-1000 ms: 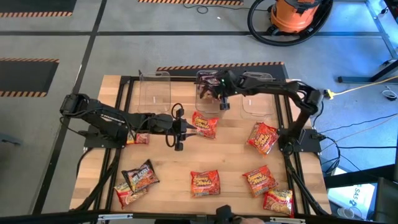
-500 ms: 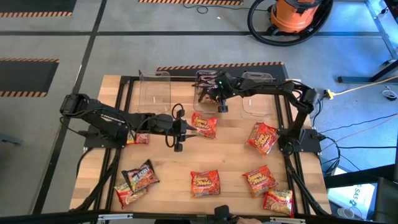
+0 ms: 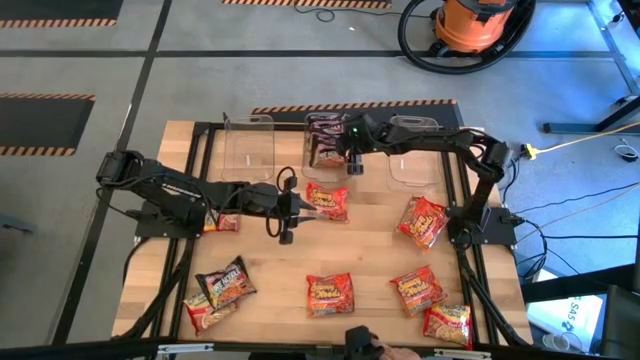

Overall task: Sort Maruchan noodles
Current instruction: Put the black noodle pack into the middle transparent bin

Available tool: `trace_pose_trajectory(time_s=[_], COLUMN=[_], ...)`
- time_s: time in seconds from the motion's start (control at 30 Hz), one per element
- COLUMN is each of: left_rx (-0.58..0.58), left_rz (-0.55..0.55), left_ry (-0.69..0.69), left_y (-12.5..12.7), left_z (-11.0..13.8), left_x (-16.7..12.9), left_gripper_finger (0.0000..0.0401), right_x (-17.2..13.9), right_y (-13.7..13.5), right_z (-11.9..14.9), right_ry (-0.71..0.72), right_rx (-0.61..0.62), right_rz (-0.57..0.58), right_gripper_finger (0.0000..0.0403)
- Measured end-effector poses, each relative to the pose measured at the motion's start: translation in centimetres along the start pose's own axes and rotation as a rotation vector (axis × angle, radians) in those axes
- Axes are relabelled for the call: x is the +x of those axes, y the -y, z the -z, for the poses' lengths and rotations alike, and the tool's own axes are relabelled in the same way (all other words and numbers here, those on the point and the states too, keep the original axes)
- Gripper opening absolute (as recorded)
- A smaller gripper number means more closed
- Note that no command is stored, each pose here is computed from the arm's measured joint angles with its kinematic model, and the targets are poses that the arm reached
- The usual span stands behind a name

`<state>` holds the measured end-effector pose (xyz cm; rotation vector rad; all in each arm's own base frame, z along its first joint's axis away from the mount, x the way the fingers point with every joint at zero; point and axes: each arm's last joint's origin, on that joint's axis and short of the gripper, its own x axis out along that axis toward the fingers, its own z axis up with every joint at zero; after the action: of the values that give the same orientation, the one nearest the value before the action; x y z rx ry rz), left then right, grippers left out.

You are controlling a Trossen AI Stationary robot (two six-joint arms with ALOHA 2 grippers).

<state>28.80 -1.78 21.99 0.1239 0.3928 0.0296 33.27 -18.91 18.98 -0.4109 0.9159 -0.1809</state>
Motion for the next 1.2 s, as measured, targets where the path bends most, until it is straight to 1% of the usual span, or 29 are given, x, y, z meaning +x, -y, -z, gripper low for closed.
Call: trace_pose_trajectory(time_s=[0.13,0.23,0.33,0.43,0.57,0.7,0.8,0.9,1.03,1.1,1.2], left_rx=[0.001,0.0,0.0,-0.007,-0.014,-0.039,-0.048,-0.044,-0.059,-0.09,-0.182], left_rz=[0.014,0.008,0.008,0.008,-0.019,-0.015,-0.017,-0.023,-0.013,0.006,0.02], left_ry=[0.001,0.001,0.002,0.013,0.022,0.021,-0.019,-0.078,-0.203,-0.285,-0.406], left_y=[0.0,0.0,0.0,0.0,0.0,0.0,0.4,1.3,2.8,3.6,4.6], left_z=[0.0,0.0,0.0,-0.1,-0.2,-0.2,-0.6,-1.5,-2.6,-2.8,-3.2], left_x=[0.0,0.0,0.0,0.0,0.0,0.0,0.0,-0.3,-1.0,-1.6,-2.6], left_gripper_finger=[0.011,0.011,0.011,0.011,0.011,0.011,0.011,0.011,0.011,0.011,0.011], right_x=[-0.4,-1.4,-3.4,-5.9,-9.4,-12.3,-13.7,-14.6,-15.3,-15.2,-15.0], right_y=[0.3,0.7,1.3,1.6,0.6,-2.0,-4.5,-7.3,-10.9,-12.7,-15.2], right_z=[-0.3,-1.0,-1.8,-2.3,-3.1,-4.3,-5.7,-7.2,-8.8,-9.1,-8.8], right_ry=[-0.02,-0.026,-0.024,-0.009,0.011,0.073,0.116,0.135,0.168,0.205,0.264], right_rx=[0.016,0.038,0.076,0.14,0.209,0.215,0.2,0.156,0.092,0.068,0.045], right_rz=[0.003,-0.005,-0.022,-0.048,-0.104,-0.296,-0.42,-0.484,-0.526,-0.544,-0.596], right_gripper_finger=[0.0193,0.0193,0.0193,0.0193,0.0193,0.0193,0.0193,0.0193,0.0193,0.0193,0.0193])
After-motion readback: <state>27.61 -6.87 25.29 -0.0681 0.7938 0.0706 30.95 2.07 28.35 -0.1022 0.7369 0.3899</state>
